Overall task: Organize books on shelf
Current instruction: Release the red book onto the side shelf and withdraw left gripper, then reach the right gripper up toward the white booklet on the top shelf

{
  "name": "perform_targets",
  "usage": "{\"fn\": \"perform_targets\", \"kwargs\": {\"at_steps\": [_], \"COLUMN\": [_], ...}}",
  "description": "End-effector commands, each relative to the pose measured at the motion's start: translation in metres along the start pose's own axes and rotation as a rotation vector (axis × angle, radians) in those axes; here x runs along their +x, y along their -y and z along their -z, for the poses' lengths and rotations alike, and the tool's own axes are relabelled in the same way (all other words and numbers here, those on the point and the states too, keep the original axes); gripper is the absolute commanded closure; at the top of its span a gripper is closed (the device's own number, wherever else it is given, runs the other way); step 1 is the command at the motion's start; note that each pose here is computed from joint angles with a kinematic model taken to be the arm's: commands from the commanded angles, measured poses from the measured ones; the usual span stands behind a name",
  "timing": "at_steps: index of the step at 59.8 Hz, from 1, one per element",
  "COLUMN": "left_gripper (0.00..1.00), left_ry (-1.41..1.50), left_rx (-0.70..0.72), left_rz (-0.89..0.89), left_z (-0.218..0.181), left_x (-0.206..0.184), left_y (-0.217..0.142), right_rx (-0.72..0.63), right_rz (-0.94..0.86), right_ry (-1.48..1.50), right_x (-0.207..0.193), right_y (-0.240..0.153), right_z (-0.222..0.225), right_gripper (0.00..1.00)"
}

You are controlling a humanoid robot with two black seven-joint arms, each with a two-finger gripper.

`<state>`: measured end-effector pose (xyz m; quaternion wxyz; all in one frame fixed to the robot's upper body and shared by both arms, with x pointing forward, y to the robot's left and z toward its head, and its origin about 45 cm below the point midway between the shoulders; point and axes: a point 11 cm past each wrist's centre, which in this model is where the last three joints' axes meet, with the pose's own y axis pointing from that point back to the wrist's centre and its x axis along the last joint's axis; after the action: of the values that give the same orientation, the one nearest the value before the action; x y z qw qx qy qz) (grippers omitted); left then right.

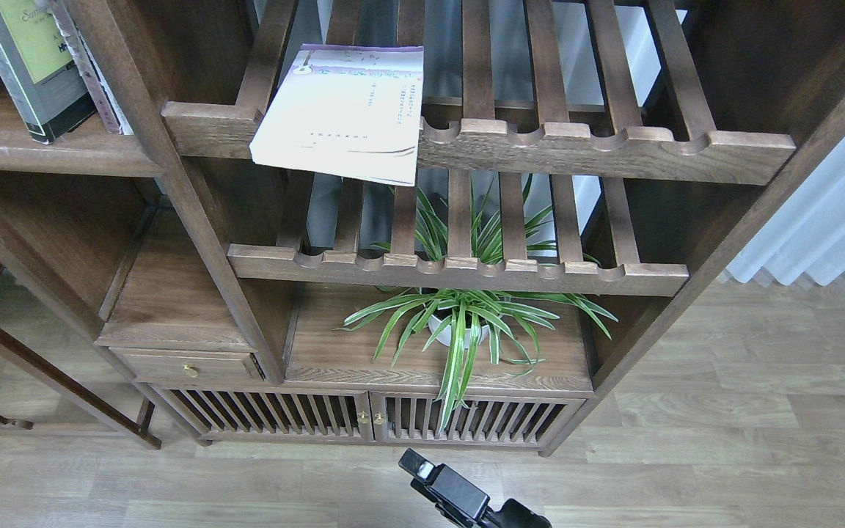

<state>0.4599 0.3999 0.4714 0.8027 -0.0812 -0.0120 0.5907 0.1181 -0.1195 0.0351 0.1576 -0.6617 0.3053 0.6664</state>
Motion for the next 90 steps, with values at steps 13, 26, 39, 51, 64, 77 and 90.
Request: {"fn": "perform_targets", "kwargs": {"at_steps": [13, 26, 39, 51, 64, 77, 90], "left_gripper": [0.67, 0.65, 0.65, 0.66, 0.66, 0.65, 0.49], "left_ry": [-0.017, -0.038, -0.087, -0.144, -0.267, -0.400, -0.558], "left_rx": [0.060, 0.051, -0.002, -0.103, -0.115, -0.060, 0.005], "left_rz": [0.008, 0.009, 0.027, -0.021, -0.015, -0.030, -0.052], "left_z": [0.028, 0.032, 0.028, 0.023, 0.050, 0.097, 0.150], "left_x": [-0.002, 0.002, 0.004, 0.025, 0.030, 0.029, 0.018], "left_y": [0.000, -0.010, -0.028, -0.078, -0.115, -0.152, -0.184], "right_rx": [0.006, 0.004, 0.007, 0.019, 0.029, 0.040, 0.113], "right_rz": [0.001, 0.001, 0.000, 0.000, 0.006, 0.018, 0.082], "right_ry": [-0.001, -0.001, -0.001, 0.002, 0.001, -0.009, -0.028], "right_x": [0.000, 0.000, 0.000, 0.000, -0.002, -0.005, -0.025], "right_y": [0.000, 0.000, 0.000, -0.001, 0.001, 0.003, 0.010], "right_z": [0.002, 0.001, 0.002, 0.004, 0.007, 0.013, 0.033], "right_gripper": [0.00, 0.00, 0.00, 0.00, 0.00, 0.00, 0.00]}}
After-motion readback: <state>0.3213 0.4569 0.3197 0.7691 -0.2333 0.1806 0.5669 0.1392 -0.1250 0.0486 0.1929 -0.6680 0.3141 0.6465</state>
